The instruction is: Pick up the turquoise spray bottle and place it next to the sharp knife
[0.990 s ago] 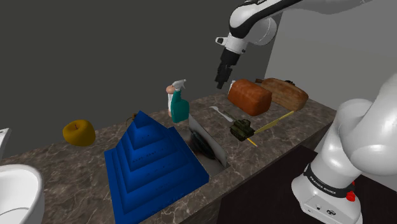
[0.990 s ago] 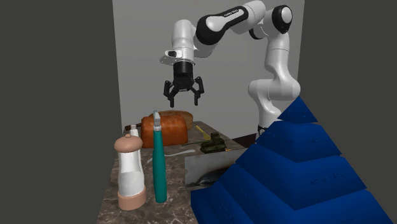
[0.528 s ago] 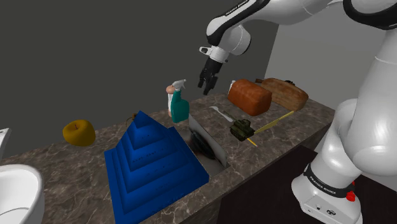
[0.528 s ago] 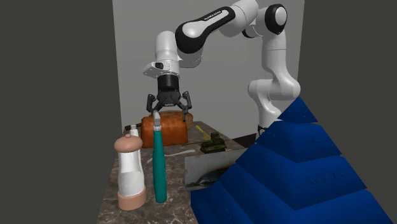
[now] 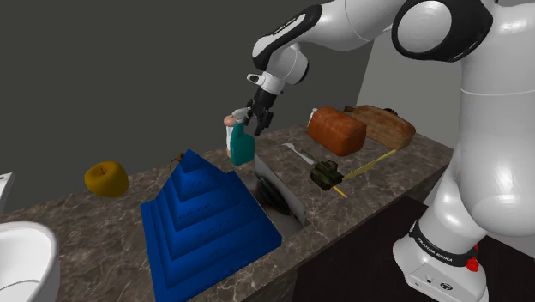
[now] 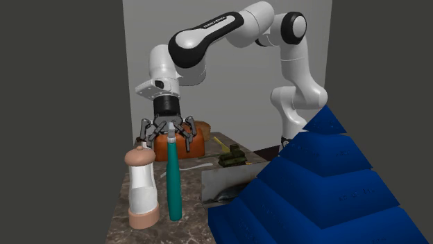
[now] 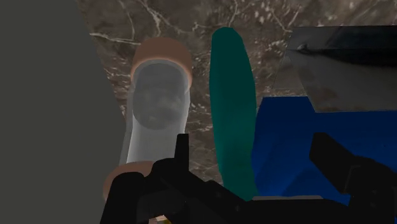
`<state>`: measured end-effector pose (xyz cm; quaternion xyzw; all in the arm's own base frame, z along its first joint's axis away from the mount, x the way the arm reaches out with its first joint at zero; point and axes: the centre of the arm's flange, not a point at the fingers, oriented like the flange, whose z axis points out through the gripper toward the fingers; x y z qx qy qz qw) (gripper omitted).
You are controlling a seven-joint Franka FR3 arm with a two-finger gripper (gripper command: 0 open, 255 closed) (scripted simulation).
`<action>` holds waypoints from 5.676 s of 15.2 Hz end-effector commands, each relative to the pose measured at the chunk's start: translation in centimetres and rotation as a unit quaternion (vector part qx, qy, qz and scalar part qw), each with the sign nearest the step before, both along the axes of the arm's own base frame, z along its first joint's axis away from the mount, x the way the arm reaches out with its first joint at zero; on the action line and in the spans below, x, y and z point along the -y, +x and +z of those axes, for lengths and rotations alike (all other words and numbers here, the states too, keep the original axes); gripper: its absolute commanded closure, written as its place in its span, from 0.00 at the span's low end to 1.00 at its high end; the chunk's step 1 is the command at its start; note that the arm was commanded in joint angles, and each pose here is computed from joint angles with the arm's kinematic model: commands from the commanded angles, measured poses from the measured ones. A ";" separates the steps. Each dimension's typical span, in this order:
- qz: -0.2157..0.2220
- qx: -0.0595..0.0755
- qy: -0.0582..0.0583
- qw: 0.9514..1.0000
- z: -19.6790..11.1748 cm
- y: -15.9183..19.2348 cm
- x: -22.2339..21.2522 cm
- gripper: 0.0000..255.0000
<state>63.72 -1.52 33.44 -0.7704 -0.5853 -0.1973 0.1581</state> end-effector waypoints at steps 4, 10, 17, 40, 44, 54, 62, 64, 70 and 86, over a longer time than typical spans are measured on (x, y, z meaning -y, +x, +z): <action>0.007 0.003 0.002 1.000 -2.4 0.6 -1.3 0.00; 0.007 0.003 0.002 1.000 -3.5 0.7 -2.0 0.00; 0.007 0.003 0.002 1.000 -3.5 0.7 -2.0 1.00; 0.007 0.003 0.002 1.000 4.9 0.7 -2.0 1.00; 0.007 0.003 0.002 1.000 7.0 0.7 -2.0 1.00; 0.007 0.003 0.002 1.000 12.3 0.7 -2.0 1.00; 0.007 0.003 0.002 1.000 16.5 0.7 -2.0 1.00; 0.007 0.003 0.002 1.000 17.6 0.7 -2.0 1.00; 0.007 0.003 0.002 1.000 20.8 0.7 -2.0 1.00; 0.007 0.003 0.002 1.000 28.0 -1.2 -0.2 1.00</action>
